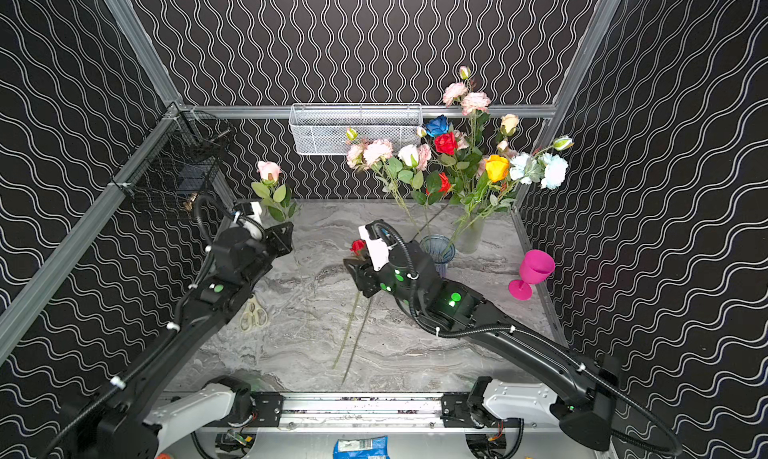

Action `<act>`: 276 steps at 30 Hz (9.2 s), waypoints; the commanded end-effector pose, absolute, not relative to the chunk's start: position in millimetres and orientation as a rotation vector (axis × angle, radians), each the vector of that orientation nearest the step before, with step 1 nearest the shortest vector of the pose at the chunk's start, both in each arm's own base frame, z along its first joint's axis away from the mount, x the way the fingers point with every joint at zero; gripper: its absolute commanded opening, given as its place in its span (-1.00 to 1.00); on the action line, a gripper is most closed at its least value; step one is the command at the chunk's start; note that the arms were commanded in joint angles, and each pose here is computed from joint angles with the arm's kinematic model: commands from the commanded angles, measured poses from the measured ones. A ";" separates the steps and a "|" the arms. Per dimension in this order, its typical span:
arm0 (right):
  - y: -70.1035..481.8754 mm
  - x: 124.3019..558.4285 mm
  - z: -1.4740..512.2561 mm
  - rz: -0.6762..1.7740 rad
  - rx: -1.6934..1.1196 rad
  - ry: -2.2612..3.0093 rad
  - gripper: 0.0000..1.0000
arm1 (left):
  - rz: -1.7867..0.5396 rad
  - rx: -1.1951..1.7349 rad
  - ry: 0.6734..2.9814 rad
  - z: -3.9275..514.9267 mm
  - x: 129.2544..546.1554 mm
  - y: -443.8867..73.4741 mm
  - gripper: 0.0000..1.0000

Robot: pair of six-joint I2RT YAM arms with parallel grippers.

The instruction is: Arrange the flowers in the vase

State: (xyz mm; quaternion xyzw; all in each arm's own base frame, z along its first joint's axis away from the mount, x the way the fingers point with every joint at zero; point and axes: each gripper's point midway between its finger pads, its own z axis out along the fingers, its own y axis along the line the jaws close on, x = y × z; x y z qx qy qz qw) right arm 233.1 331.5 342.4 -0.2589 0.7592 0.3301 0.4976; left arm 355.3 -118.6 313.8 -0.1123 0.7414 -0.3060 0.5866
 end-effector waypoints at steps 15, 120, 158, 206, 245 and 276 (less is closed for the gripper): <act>442.9 203.1 323.7 1.148 -0.863 1.846 0.16 | -1.286 -0.160 1.147 374.9 256.7 -124.3 -1.00; 115.9 399.7 476.5 -0.069 0.060 1.596 -1.00 | -0.819 -0.550 1.917 183.9 255.5 -85.5 0.82; 152.0 264.3 408.1 0.331 -0.103 1.700 -0.41 | -0.290 0.514 2.447 85.3 287.5 -296.1 -0.24; 202.8 254.5 421.4 0.672 -0.185 1.647 -0.31 | -0.733 0.363 1.581 308.5 194.5 -211.4 -1.00; 395.3 226.2 397.4 1.137 -0.652 1.698 -1.00 | -0.819 0.203 1.461 329.3 189.2 -186.2 0.48; 123.4 339.3 476.0 0.047 -0.008 1.577 -1.00 | -0.645 -0.071 1.770 218.8 215.2 -161.4 0.67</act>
